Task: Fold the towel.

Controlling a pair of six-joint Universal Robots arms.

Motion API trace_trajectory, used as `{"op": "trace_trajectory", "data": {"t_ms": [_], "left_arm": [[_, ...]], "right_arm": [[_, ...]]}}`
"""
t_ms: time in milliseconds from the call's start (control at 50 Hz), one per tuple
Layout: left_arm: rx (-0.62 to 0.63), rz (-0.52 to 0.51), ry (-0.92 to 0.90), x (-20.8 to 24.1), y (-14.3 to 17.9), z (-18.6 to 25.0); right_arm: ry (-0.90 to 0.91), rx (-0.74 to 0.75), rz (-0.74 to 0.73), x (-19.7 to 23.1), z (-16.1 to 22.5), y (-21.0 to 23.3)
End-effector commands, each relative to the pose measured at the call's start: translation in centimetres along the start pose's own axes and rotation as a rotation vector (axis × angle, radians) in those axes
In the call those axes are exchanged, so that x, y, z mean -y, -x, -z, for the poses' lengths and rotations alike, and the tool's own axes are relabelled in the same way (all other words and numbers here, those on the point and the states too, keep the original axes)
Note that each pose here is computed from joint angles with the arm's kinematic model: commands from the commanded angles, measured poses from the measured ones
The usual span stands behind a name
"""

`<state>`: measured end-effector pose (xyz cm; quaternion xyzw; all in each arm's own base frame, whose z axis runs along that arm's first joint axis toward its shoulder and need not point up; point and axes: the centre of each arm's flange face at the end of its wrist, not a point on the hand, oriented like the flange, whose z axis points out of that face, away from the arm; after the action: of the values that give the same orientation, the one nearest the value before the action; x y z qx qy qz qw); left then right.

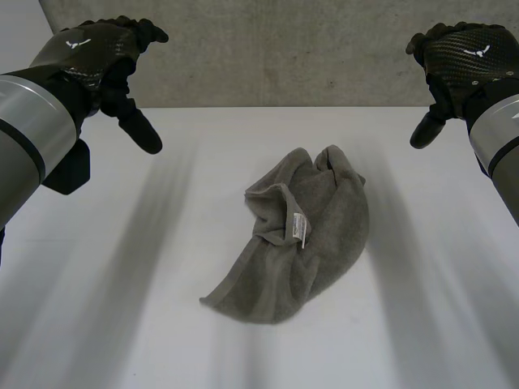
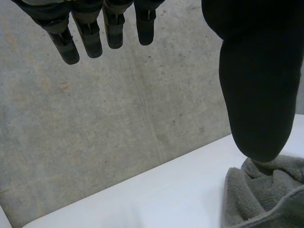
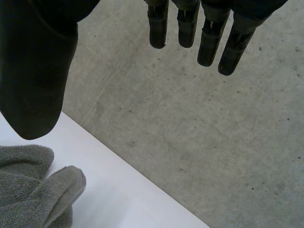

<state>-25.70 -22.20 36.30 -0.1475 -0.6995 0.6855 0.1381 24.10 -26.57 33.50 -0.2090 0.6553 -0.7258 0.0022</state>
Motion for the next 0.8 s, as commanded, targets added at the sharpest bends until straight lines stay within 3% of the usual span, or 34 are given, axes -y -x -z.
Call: {"op": "trace_trajectory", "data": {"t_ms": [20, 140, 180, 300, 400, 440, 640, 800], "left_arm": [[-0.020, 0.005, 0.005, -0.6, -0.4, 0.0], [-0.122, 0.000, -0.005, -3.5, -3.3, -0.6], [-0.214, -0.005, 0.008, -6.2, -5.9, -1.6], [-0.331, -0.019, 0.051, -10.6, -9.0, -3.0], [-0.413, -0.076, 0.096, -14.9, -10.9, -4.9], [-0.433, -0.143, 0.115, -17.4, -11.8, -6.0], [-0.437, -0.303, 0.086, -21.3, -12.5, -8.2], [-0.259, -0.309, 0.044, -18.4, -9.8, -8.3]], "right_arm": [[-0.001, 0.002, 0.007, 0.0, 0.0, 0.0], [-0.001, 0.002, 0.008, 0.0, 0.0, 0.0], [0.000, 0.004, 0.008, -0.1, 0.0, 0.0], [0.005, 0.004, 0.010, -0.2, 0.0, 0.0], [0.013, -0.006, 0.013, -0.5, -0.2, -0.4], [0.014, -0.007, 0.013, -0.5, -0.2, -0.5], [0.034, 0.049, 0.015, -1.6, -0.7, 0.1], [0.094, 0.087, 0.104, -3.7, -1.3, 1.1]]}}
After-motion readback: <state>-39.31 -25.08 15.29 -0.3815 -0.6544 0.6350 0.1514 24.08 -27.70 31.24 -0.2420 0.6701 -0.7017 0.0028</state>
